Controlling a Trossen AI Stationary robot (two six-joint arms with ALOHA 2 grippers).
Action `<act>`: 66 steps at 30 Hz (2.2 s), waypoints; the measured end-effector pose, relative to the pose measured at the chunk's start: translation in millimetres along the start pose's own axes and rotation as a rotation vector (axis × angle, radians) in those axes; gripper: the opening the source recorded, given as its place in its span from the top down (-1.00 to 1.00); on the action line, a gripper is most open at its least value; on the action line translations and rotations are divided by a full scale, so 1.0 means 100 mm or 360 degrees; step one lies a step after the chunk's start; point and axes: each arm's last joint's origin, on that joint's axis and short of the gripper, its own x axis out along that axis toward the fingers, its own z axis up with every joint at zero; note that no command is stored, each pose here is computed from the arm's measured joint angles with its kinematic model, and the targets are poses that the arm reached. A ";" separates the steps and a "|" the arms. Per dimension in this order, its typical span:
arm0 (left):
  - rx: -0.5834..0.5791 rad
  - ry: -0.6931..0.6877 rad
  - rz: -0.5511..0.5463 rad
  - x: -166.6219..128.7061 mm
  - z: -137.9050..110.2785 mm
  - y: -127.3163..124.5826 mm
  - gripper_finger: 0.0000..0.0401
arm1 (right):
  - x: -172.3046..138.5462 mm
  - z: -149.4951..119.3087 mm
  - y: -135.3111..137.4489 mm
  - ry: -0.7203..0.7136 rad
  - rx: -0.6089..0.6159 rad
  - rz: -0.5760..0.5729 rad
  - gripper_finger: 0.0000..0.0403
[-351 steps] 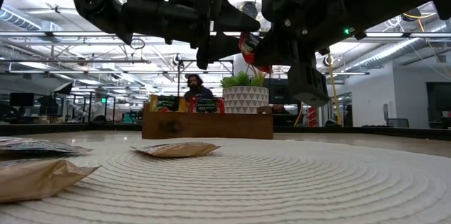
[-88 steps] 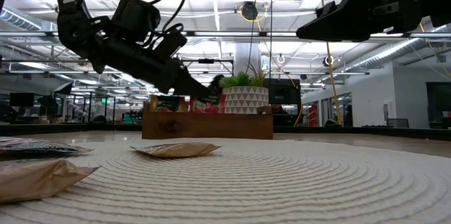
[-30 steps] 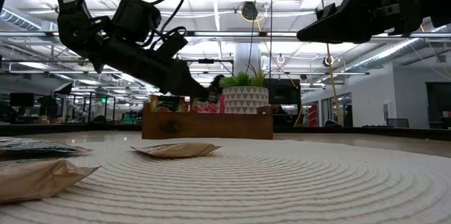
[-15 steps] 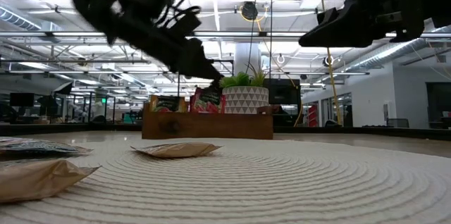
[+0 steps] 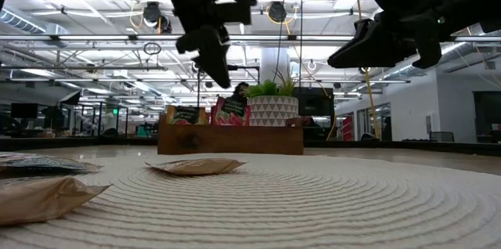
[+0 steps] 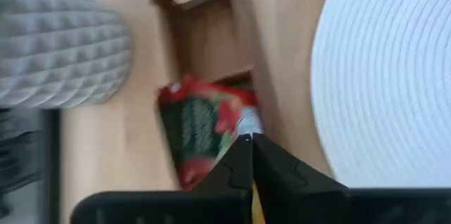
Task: Pick & Place Tea
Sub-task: Put the strawberry tea bag into the wooden organizer
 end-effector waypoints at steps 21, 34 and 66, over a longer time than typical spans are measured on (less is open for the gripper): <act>-0.0075 0.0172 -0.0102 0.69 -0.11 0.05 0.99 | 0.00 -0.01 0.00 0.0018 0.0011 0.0006 0.73; -0.0167 0.0196 -0.0228 0.91 -0.16 0.10 1.00 | 0.00 -0.02 0.01 0.0029 0.0029 0.0009 0.73; 0.0083 0.0133 0.0190 0.62 0.00 -0.21 0.76 | 0.00 -0.02 0.01 0.0028 0.0035 0.0014 0.73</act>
